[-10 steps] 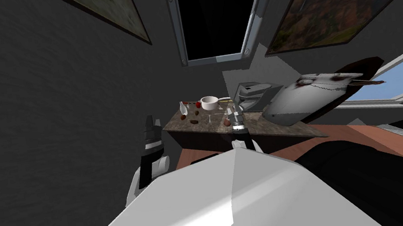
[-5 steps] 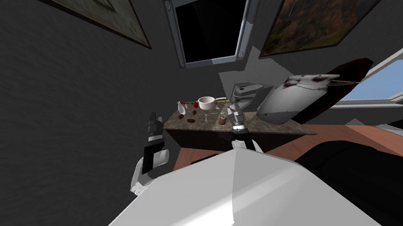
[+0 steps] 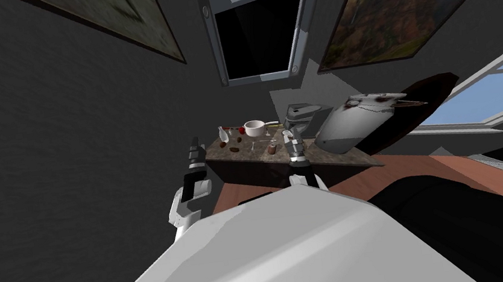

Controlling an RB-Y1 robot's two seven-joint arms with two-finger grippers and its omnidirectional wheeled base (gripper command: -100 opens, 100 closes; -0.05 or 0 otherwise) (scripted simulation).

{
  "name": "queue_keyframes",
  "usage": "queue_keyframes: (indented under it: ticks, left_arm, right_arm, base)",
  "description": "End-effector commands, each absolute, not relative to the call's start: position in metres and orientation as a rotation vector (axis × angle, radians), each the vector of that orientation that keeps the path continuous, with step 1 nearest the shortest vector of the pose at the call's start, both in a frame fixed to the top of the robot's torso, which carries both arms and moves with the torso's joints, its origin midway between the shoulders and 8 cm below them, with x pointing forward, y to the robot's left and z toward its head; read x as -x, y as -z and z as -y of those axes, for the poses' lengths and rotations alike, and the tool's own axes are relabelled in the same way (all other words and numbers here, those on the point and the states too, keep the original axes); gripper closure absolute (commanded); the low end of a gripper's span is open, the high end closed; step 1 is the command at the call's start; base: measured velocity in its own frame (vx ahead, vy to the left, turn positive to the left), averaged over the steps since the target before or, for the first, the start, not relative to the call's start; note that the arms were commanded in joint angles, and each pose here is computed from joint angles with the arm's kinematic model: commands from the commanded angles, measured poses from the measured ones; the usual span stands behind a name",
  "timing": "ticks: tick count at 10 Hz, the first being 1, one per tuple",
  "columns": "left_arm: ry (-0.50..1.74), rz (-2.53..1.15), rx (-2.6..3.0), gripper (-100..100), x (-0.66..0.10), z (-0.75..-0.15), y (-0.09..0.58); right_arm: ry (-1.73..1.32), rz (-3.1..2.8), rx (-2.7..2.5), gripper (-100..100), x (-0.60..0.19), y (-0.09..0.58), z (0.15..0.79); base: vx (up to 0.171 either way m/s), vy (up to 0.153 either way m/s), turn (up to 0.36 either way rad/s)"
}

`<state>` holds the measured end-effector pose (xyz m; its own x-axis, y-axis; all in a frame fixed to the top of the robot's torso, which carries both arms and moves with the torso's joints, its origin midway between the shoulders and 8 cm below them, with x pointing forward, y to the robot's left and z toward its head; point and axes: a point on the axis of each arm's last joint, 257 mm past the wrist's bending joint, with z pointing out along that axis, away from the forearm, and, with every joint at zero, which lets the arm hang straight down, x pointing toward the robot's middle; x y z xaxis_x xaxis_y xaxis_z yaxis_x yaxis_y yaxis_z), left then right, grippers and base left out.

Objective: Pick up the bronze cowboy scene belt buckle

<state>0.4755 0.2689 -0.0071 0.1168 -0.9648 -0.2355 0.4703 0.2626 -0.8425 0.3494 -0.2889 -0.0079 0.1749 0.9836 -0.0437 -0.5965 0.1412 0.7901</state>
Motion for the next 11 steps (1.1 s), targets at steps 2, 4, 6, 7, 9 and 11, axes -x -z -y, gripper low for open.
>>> queue_keyframes:
  ticks: [2,4,6,7,9,11]
  left_arm:
    - [1.175,-0.936,0.724,-100,-0.498,-0.272,0.009]
    - [1.169,-0.959,0.767,-100,-0.518,-0.276,0.013]
    - [1.166,-0.976,0.806,-100,-0.538,-0.279,0.015]
    - [1.16,-0.985,0.817,-100,-0.539,-0.28,0.018]
    - [1.152,-1.009,0.867,-100,-0.559,-0.283,0.023]
    - [1.14,-1.032,0.917,-100,-0.575,-0.287,0.032]
  right_arm:
    - [-1.271,-0.665,-0.726,0,-0.349,0.008,0.289]
    - [-1.271,-0.665,-0.725,0,-0.349,0.008,0.289]
    - [-1.271,-0.665,-0.726,0,-0.349,0.008,0.289]
    - [-1.271,-0.665,-0.726,0,-0.349,0.008,0.289]
    - [-1.271,-0.665,-0.726,0,-0.349,0.008,0.289]
    - [-1.27,-0.665,-0.725,0,-0.349,0.008,0.289]
  base:
    - [-0.034,-0.065,0.006]
    - [-0.069,-0.084,0.002]
    - [-0.057,-0.094,0.002]
    - [-0.009,-0.043,0.0]
    - [-0.033,-0.066,-0.003]
    - [-0.023,-0.05,-0.005]
